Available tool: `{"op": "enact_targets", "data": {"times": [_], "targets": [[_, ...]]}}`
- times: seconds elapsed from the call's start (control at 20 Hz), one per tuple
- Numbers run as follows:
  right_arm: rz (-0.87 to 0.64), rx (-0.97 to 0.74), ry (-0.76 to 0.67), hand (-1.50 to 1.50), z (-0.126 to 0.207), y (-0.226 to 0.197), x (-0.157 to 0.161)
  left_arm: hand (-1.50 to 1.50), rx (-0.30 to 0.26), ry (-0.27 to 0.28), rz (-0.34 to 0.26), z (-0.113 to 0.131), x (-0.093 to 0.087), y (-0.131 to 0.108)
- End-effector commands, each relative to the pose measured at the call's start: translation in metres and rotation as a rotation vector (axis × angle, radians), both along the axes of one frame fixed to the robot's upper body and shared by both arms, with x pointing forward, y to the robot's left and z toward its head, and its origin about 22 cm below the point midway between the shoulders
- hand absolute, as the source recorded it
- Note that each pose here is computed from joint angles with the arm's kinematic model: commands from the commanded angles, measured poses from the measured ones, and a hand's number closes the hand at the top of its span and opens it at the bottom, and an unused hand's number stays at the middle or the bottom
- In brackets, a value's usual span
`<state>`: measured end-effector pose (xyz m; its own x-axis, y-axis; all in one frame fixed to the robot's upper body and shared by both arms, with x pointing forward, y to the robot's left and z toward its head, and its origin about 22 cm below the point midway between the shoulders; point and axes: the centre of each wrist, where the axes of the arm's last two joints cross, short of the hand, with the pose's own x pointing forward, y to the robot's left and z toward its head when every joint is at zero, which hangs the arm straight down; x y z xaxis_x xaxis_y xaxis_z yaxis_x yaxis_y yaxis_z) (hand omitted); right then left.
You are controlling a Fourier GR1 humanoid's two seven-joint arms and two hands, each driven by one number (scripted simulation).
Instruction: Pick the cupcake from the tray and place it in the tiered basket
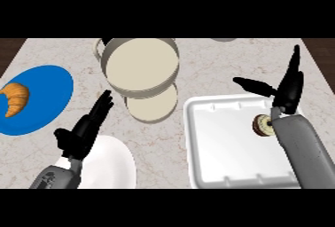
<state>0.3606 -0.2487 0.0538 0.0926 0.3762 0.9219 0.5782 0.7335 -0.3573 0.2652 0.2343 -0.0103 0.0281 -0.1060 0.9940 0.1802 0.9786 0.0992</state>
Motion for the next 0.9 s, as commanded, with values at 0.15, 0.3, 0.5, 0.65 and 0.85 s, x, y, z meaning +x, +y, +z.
{"op": "enact_targets", "data": {"times": [0.15, 0.3, 0.5, 0.65, 0.85], "targets": [[0.007, -0.326, 0.492, -1.50, 0.009, -0.033, 0.006, 0.00, 0.000, 0.002, 0.003, -0.008, -0.003, 0.001], [0.039, -0.436, 0.747, -1.50, 0.008, -0.030, 0.007, 0.00, 0.015, 0.007, 0.018, -0.003, 0.004, 0.003], [0.095, -0.523, 0.959, -1.50, 0.051, -0.004, 0.019, 0.00, 0.008, 0.016, 0.005, -0.008, -0.002, 0.004], [0.137, -0.528, 1.036, -1.50, 0.075, 0.044, 0.012, 0.00, 0.010, 0.028, 0.019, -0.024, -0.013, -0.003], [0.116, -0.522, 1.093, -1.50, 0.109, 0.062, 0.003, 0.00, 0.008, 0.013, 0.004, -0.012, -0.007, 0.002]]}}
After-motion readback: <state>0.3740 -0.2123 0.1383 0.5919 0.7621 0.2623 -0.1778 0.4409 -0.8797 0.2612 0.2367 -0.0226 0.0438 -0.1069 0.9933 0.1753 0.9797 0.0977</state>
